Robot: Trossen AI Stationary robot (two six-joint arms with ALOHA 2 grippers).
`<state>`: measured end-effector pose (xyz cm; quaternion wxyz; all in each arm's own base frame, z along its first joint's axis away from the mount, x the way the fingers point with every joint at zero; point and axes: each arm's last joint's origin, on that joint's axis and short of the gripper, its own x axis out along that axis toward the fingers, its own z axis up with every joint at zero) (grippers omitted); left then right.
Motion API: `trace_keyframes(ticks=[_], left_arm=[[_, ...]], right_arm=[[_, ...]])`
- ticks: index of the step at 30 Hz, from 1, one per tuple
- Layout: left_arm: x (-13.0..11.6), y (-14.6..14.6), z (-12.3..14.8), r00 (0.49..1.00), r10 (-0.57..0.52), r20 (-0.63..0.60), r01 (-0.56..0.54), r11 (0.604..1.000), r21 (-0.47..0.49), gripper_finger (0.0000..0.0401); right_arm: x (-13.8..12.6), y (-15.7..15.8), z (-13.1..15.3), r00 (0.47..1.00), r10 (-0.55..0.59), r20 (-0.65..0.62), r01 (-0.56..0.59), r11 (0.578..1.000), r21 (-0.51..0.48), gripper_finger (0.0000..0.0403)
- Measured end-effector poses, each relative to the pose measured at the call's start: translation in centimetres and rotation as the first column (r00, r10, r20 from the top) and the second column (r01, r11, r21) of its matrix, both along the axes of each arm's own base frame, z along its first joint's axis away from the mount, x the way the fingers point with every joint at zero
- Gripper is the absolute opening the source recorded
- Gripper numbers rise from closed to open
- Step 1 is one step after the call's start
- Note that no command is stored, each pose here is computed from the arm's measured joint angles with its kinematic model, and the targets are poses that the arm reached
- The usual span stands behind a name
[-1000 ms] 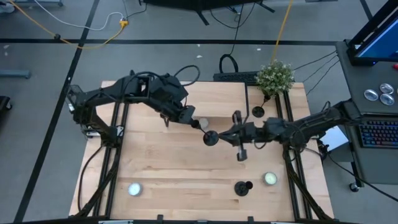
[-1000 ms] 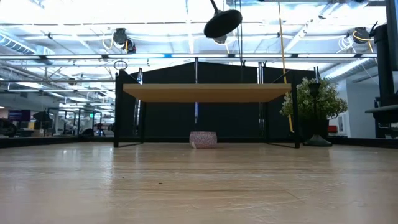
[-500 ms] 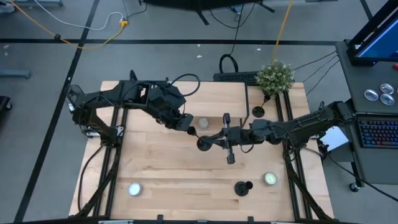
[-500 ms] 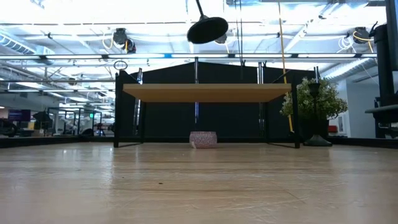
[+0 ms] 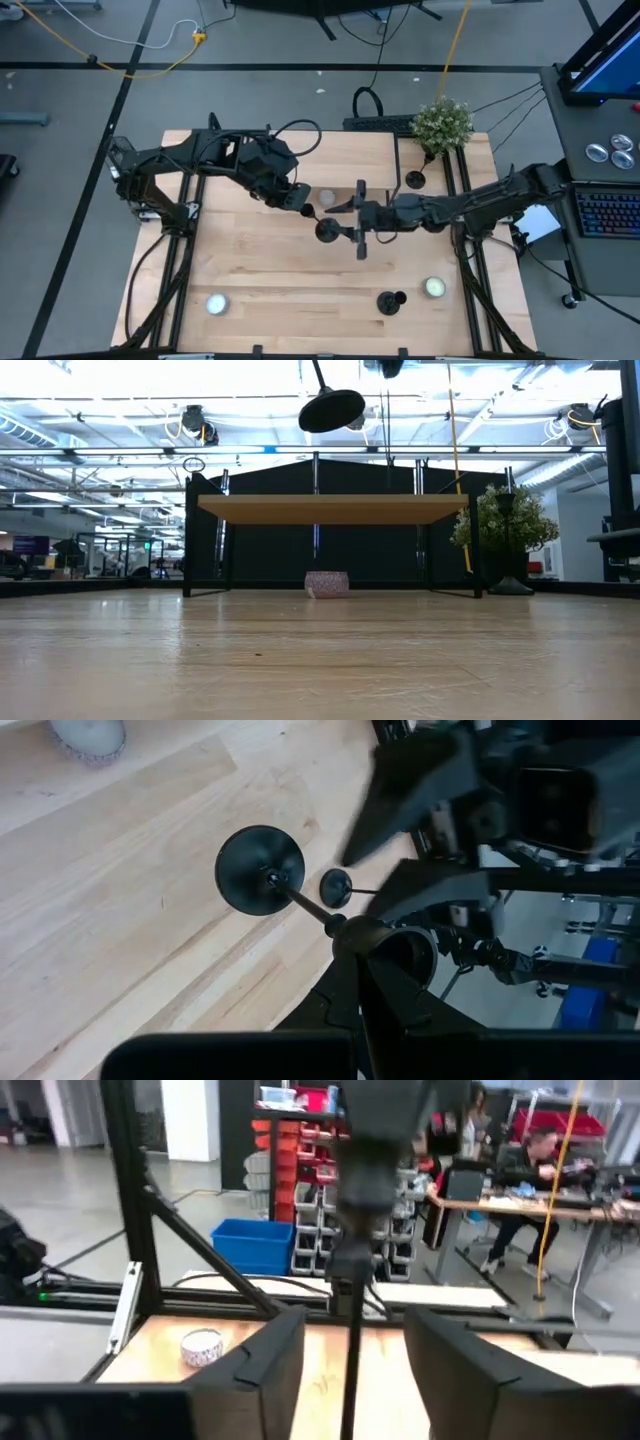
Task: Pick & Place candle stick holders
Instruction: Put the top left black candle holder on the shelf
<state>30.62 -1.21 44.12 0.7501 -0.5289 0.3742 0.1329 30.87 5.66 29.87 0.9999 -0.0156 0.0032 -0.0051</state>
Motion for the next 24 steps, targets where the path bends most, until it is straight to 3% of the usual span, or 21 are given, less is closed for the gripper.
trace_keyframes(ticks=[8, 15, 24], left_arm=[[0.0, 0.0, 0.0, 1.000, -0.002, 0.000, 0.002, 1.000, 0.003, 0.0000], [0.3, 0.0, -0.2, 1.000, -0.012, -0.005, 0.012, 1.000, 0.013, 0.0000], [0.2, 0.0, -0.3, 1.000, -0.026, -0.010, 0.026, 0.999, 0.026, 0.0000]], right_arm=[[1.5, -0.5, -0.1, 0.999, -0.020, 0.044, 0.018, 0.999, 0.035, 0.0198], [3.2, -0.2, -0.1, 0.999, -0.019, -0.048, 0.020, 1.000, 0.009, 0.0195], [3.7, -0.3, 0.7, 0.999, -0.026, -0.033, 0.028, 0.999, 0.034, 0.0171]])
